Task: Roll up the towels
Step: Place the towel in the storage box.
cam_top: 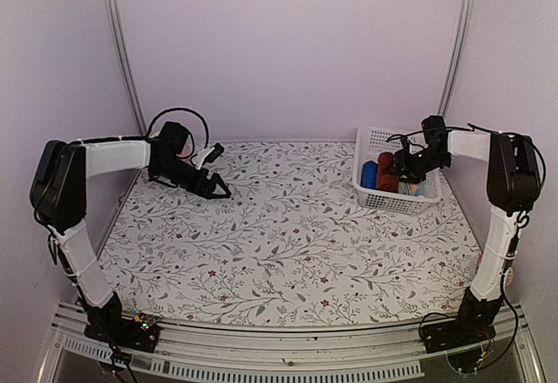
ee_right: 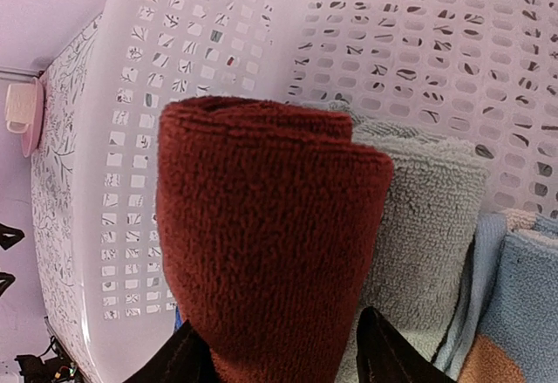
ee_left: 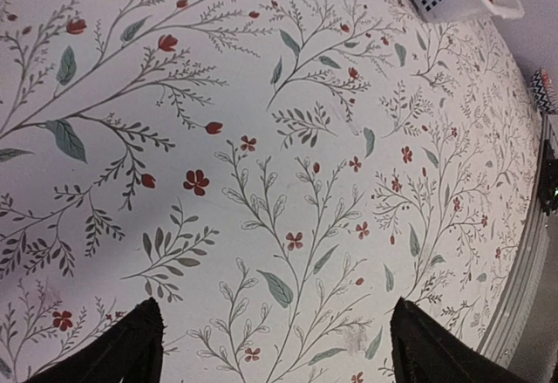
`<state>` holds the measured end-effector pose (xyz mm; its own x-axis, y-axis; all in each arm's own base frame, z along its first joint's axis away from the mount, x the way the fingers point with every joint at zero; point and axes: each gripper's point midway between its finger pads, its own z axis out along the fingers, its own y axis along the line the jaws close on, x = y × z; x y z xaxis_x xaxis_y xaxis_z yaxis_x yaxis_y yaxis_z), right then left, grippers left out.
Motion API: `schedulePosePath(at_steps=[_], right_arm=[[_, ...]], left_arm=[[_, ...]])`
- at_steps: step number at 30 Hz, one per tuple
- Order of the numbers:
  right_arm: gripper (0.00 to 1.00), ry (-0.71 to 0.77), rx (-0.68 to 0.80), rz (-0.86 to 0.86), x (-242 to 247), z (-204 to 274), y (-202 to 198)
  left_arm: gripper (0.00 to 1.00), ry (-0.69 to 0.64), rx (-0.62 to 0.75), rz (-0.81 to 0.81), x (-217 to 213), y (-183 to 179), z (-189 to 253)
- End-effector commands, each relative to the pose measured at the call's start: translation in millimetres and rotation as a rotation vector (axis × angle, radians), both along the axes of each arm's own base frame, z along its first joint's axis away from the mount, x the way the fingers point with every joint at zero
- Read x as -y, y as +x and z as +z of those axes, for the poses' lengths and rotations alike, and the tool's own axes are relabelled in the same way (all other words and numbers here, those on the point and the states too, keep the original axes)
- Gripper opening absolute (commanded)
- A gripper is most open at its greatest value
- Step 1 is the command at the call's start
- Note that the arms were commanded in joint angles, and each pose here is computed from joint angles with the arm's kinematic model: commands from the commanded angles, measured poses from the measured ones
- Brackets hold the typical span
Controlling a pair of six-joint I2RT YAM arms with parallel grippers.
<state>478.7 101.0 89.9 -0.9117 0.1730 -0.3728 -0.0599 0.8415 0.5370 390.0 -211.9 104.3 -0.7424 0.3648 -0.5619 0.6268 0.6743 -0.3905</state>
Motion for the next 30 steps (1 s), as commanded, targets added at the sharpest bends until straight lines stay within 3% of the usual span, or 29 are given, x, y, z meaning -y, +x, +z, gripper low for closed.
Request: schedulePosePath(at_steps=[1,23,30], right_arm=[[0.58,-0.099,0.019,-0.007,7.8,13.9,-2.7],[0.6,-0.328,0.127,-0.063,19.5,57.9,1.5],[0.49,-0.345,0.166,-0.061,14.1,67.0,7.8]], left_arm=[[0.9,-0.009,0.007,-0.002,0.3,3.8,4.9],[0.91,-0.007,0.004,-0.005,0.9,4.1,4.1],[0.91,-0.007,0.005,-0.005,0.6,4.1,4.7]])
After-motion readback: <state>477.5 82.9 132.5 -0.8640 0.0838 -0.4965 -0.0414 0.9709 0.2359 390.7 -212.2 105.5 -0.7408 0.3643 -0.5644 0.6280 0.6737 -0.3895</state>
